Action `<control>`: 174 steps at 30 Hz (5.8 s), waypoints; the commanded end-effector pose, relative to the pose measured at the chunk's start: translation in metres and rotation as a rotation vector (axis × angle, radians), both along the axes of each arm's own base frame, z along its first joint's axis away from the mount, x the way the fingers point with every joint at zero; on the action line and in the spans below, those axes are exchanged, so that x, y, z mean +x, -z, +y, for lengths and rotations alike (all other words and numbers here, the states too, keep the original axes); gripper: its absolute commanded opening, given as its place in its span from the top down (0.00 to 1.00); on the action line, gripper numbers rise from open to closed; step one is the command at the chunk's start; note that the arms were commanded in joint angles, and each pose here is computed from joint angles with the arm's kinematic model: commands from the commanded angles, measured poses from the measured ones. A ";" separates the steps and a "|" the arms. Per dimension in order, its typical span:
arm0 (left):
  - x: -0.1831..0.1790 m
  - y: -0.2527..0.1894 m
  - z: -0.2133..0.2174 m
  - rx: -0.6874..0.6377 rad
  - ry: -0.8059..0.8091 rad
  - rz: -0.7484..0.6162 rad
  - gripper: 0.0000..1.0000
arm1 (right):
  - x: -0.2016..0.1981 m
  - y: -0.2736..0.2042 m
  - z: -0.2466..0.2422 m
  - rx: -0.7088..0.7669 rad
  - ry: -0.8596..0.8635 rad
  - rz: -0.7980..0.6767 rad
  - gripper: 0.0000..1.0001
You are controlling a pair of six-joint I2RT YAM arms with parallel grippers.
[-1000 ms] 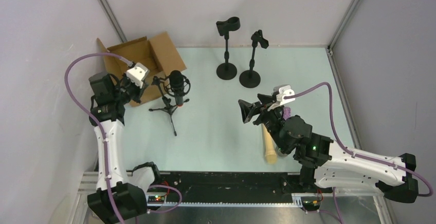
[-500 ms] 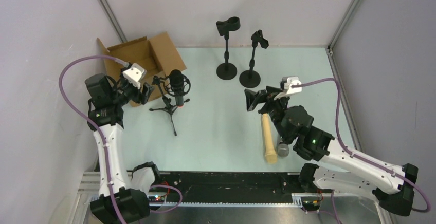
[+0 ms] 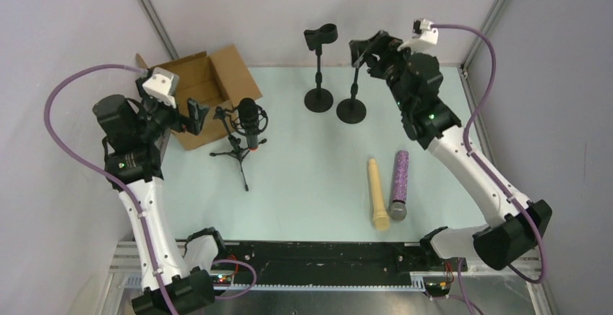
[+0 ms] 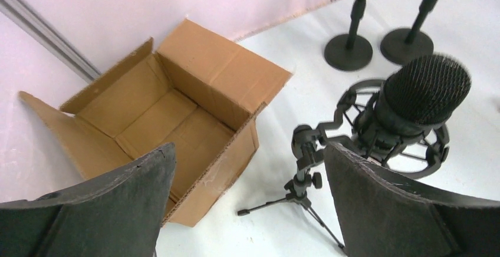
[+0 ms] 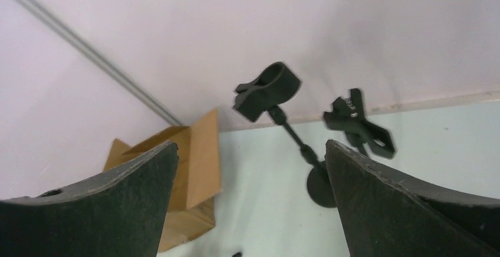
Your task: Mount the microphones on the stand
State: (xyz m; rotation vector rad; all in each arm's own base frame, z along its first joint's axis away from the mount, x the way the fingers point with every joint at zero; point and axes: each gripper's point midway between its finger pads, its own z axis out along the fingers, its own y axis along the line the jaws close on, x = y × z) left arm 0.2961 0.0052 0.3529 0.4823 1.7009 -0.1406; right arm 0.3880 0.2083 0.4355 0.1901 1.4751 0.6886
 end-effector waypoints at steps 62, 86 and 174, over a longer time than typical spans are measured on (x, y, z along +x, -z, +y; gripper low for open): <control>-0.049 -0.042 -0.043 -0.179 0.097 0.018 0.00 | -0.121 0.087 0.068 -0.441 -0.417 0.027 1.00; -0.183 -0.009 -0.175 -0.114 0.935 -0.074 0.00 | -0.238 0.098 0.110 -0.522 -0.966 -0.191 1.00; -0.157 -0.072 -0.187 0.104 0.847 -0.291 0.00 | -0.185 0.409 -0.045 -0.621 -0.188 1.124 0.65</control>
